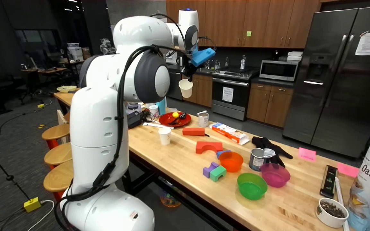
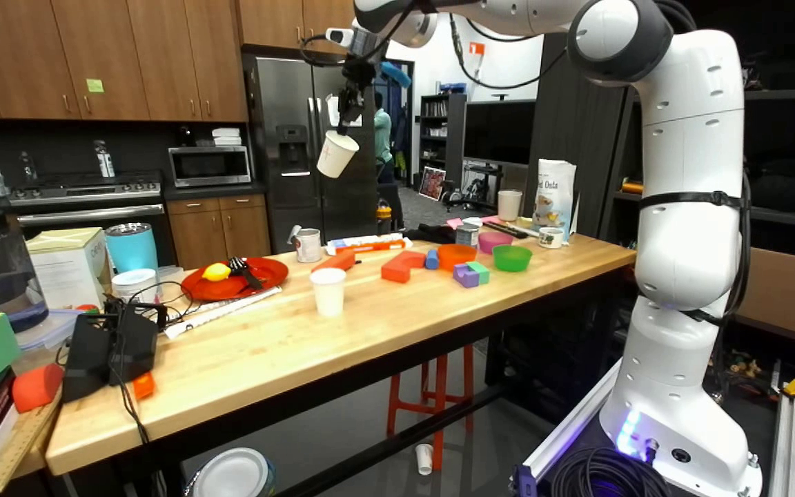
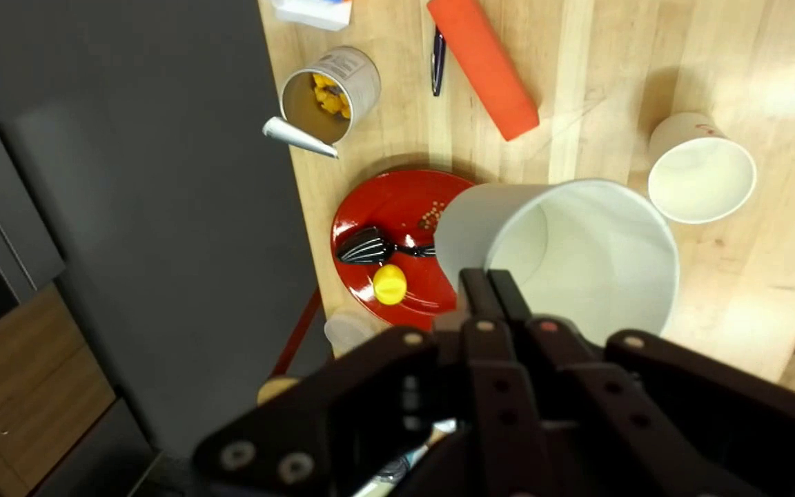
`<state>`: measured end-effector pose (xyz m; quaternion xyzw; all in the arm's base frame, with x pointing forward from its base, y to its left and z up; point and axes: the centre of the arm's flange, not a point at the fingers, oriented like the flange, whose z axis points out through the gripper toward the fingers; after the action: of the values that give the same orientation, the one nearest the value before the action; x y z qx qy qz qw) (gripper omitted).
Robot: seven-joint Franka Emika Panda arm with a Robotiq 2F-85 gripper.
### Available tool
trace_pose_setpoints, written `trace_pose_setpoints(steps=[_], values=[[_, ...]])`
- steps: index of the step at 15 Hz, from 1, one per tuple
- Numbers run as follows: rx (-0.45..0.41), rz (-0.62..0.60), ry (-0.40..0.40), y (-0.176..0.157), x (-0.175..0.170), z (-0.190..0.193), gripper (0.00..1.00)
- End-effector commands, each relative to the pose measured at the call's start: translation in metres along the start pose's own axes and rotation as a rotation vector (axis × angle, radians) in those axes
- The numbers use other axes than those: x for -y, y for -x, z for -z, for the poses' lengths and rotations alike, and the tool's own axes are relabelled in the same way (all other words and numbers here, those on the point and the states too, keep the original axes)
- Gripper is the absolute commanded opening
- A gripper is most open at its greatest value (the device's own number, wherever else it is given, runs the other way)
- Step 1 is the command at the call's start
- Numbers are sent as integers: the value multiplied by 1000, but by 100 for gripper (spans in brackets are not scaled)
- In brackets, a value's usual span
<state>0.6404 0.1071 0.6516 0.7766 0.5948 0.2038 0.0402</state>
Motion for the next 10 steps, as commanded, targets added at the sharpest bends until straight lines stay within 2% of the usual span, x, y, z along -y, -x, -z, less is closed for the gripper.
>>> trace_pose_setpoints(steps=[1,10], values=[[-73,11,-45,5,3,-16,1],[-86,22,-157,-3,15,-27,1]])
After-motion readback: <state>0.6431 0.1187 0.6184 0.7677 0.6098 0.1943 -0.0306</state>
